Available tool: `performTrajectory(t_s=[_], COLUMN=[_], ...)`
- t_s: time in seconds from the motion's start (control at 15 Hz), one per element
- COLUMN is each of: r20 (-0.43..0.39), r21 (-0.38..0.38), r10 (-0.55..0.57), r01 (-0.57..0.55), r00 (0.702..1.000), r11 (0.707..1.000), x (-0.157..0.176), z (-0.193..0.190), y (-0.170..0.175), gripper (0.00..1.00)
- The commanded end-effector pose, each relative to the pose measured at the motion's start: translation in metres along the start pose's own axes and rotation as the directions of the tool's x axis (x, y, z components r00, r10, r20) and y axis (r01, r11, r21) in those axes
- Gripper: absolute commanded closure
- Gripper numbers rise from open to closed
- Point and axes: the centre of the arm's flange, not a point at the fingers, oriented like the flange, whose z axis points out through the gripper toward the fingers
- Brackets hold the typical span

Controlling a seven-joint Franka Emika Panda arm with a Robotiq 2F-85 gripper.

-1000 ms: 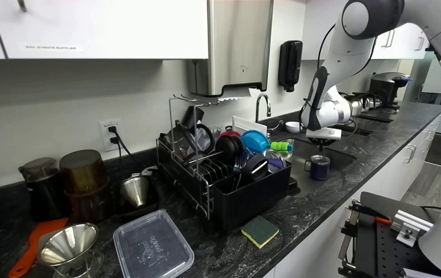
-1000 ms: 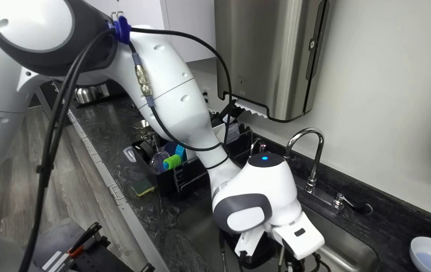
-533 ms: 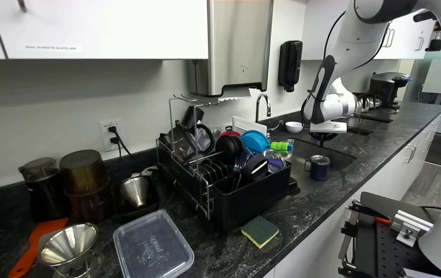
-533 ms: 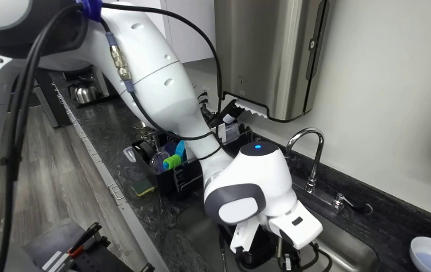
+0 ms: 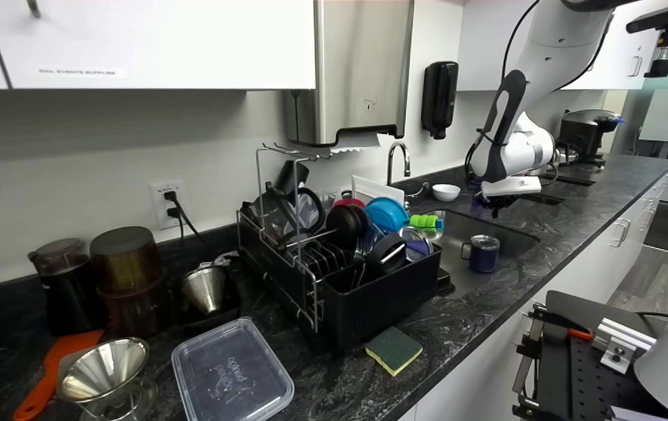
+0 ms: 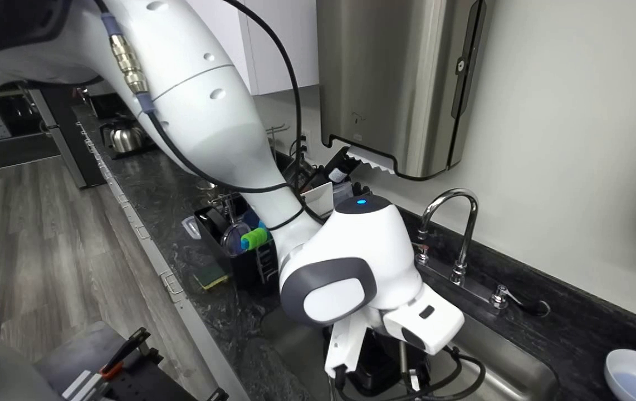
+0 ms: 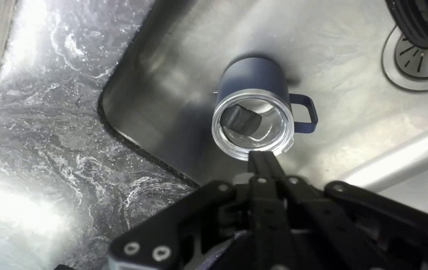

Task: Attach the lid on the dish rack onto the cup in the sink

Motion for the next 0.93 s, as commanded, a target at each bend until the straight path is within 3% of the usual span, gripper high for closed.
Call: performTrajectory(t_s=[0.0,0.33,0.67,0.8,0.87], r20=[0.038,0.059,0.056,0.069,0.047], r21=[0.013,0.026,0.032,0.037,0.023], r10=[-0.131,-0.286,-0.374,-0.383,-0.348], r01=[0.130,0.285,0.372,0.381,0.347], r00=[0.991,0.956,0.926,0.921,0.936], r11=[0.991,0.958,0.928,0.924,0.937], x=[-0.010,-0.013,-0.014,-0.016,-0.006], z=[-0.025,-0.043,-0.063,-0.068,-0.052], y=[0.007,0.014,0.028,0.033,0.027], gripper=[1.00,1.00,1.00,1.00,0.99])
